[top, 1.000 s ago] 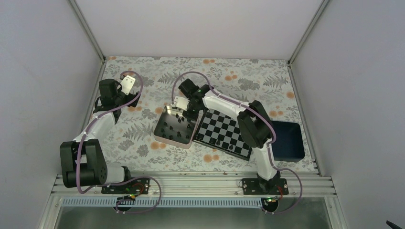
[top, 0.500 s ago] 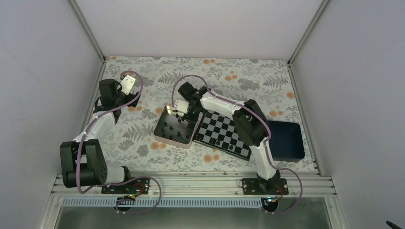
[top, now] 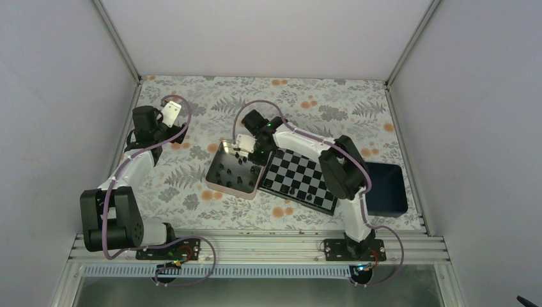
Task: Set up the chess pieces on the board
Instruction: Pick up the chess piece from the storage box, then place the chess piece on the chessboard.
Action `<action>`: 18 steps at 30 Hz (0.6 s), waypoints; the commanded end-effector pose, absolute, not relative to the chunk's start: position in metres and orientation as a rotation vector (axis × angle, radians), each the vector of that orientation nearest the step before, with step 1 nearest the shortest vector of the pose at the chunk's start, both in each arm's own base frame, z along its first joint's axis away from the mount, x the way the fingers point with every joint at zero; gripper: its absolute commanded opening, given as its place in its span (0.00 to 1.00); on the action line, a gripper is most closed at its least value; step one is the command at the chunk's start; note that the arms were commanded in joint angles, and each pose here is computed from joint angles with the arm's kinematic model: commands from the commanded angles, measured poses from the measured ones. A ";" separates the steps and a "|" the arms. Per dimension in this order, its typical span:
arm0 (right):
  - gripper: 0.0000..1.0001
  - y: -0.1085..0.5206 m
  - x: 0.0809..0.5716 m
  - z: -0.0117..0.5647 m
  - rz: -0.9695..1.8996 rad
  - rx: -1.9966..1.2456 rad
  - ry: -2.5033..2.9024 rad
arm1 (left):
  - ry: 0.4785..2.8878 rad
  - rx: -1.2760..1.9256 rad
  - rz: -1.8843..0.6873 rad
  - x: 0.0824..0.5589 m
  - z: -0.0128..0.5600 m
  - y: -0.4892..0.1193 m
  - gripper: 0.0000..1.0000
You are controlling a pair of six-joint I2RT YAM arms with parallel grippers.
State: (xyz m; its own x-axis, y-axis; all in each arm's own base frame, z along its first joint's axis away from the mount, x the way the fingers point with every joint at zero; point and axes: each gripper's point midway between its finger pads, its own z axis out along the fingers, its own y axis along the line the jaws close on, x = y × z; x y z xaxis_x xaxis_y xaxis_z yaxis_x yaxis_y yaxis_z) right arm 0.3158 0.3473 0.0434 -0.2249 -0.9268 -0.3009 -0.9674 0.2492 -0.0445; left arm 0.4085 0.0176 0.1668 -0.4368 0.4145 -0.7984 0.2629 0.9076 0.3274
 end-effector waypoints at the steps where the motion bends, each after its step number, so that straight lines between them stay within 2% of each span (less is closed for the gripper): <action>1: 0.05 0.349 0.310 0.104 0.275 -1.681 2.166 | 2.020 0.490 0.172 0.409 0.176 0.016 1.00; 7: 0.05 0.315 0.292 0.136 0.250 -1.634 2.158 | 2.017 0.490 0.176 0.408 0.177 0.016 1.00; 12: 0.05 0.277 0.271 0.133 0.262 -1.610 2.196 | 2.021 0.494 0.172 0.408 0.176 0.015 1.00; 18: 0.06 0.260 0.245 0.110 0.308 -1.657 2.227 | 2.026 0.494 0.164 0.409 0.175 0.015 1.00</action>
